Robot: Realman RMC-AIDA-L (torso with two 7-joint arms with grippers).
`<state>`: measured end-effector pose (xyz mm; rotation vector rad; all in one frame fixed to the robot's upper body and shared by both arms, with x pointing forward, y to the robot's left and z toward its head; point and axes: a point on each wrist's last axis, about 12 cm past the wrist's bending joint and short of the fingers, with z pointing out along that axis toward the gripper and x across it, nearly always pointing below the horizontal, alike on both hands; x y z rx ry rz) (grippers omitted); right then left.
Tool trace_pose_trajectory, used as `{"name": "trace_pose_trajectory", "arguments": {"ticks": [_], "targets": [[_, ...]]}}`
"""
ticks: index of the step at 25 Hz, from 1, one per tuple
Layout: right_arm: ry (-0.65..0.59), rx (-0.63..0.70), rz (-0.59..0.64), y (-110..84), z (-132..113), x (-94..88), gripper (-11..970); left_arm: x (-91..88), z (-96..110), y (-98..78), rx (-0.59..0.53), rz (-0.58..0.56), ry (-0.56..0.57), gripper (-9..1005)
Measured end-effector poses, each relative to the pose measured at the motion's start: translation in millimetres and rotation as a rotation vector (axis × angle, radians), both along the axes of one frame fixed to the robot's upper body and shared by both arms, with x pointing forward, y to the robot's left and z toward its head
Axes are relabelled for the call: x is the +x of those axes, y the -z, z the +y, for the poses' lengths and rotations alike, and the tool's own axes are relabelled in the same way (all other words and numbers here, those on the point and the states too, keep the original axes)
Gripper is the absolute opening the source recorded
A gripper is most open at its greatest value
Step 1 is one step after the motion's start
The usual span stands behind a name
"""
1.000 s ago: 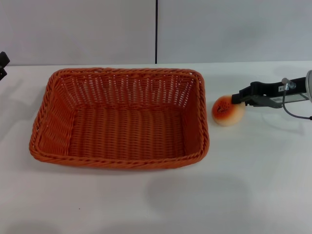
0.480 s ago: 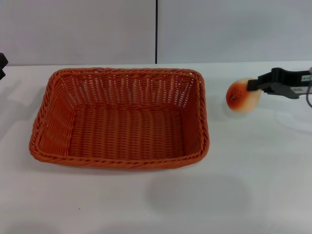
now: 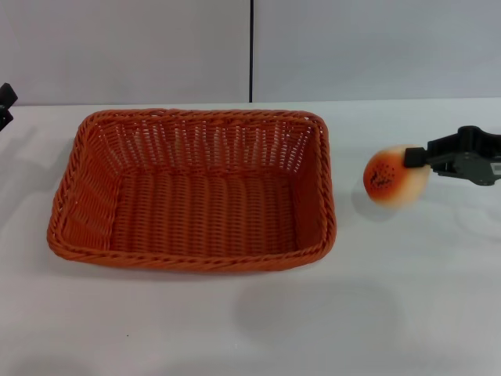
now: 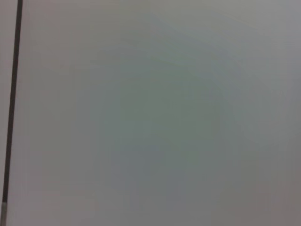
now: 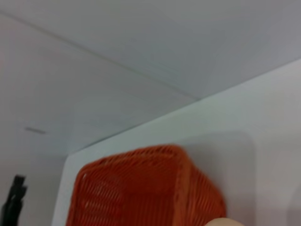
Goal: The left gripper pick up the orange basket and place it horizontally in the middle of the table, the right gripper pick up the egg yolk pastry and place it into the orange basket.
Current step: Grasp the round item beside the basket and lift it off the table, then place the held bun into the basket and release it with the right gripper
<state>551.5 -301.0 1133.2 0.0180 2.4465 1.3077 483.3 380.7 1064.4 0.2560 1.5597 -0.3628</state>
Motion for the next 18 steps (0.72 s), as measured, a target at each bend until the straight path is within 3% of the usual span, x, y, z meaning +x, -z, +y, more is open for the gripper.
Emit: {"name": "trace_pose_trajectory", "arguments": {"ticks": [3, 11, 16, 18], "targets": [[-0.003, 0.060, 0.008, -4.4, -5, -11.0, 66, 0.2, -2, 3.3, -0.013, 0.011, 0.002, 745], [-0.011, 0.152, 0.001, -12.4, -8, -18.0, 66, 0.7, -5, 6.9, -0.017, 0.017, 0.002, 745], [-0.062, 0.240, -0.037, -24.2, 8, -9.2, 68, 3.0, -6, 6.2, -0.005, 0.007, 0.005, 745], [-0.118, 0.282, -0.073, -25.9, 27, 7.2, 68, 3.3, -7, 7.3, 0.002, 0.005, 0.004, 745]]}}
